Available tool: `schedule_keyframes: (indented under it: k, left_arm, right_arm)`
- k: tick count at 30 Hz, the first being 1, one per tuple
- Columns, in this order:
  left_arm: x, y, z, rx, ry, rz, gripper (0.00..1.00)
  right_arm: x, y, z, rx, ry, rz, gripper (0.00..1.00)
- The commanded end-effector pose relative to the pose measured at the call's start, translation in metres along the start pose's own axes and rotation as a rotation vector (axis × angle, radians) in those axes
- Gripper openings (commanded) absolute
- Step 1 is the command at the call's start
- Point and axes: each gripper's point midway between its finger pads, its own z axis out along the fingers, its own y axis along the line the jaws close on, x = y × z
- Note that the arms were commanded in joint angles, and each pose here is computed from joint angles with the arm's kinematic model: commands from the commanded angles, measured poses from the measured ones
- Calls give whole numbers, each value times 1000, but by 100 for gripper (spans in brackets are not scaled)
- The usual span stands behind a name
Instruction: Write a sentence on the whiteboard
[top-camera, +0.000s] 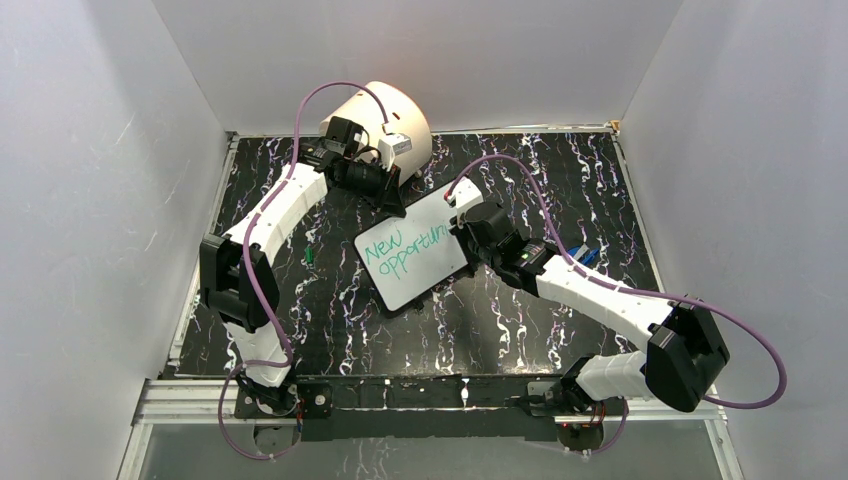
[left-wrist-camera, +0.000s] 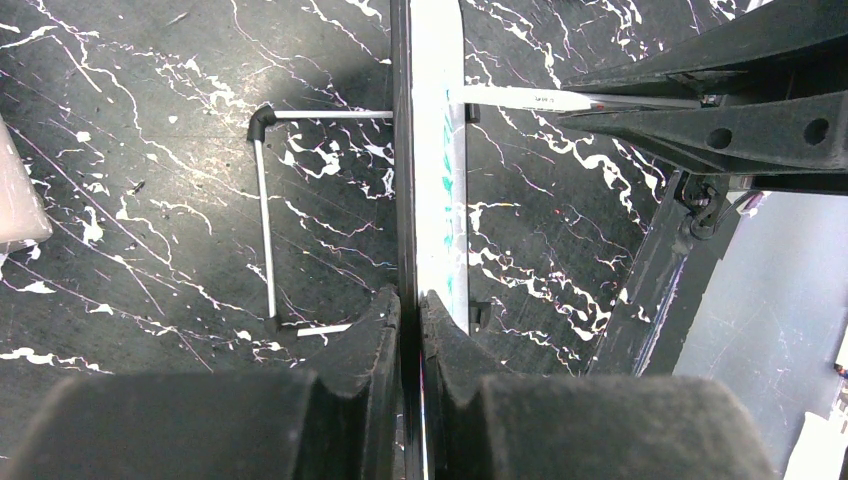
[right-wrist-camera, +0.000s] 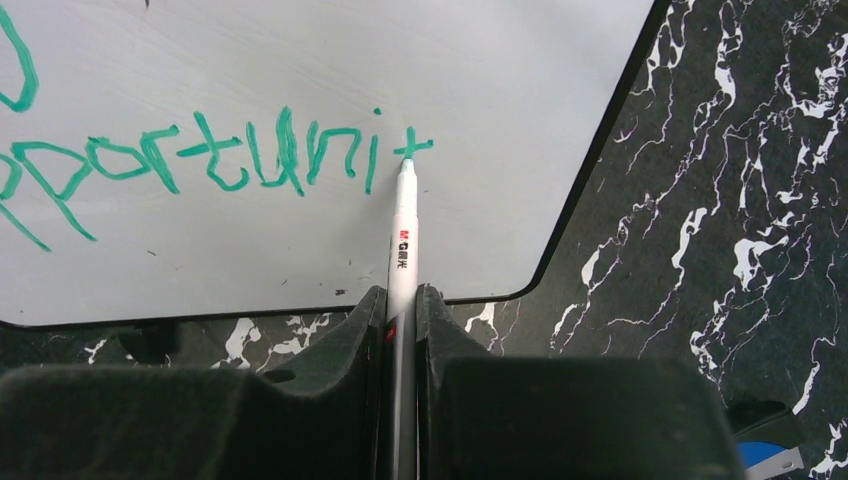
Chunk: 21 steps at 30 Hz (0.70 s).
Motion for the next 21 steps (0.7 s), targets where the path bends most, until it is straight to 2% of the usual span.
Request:
schedule_keyframes:
  k: [1,21]
  left_arm:
    - [39,-7,14,24,150,-61,0]
    - [39,-8,14,24,149,-58,0]
  right_arm:
    - [1,1,0,-12,8,9,0]
    - [0,-9,5,51,5,4,0]
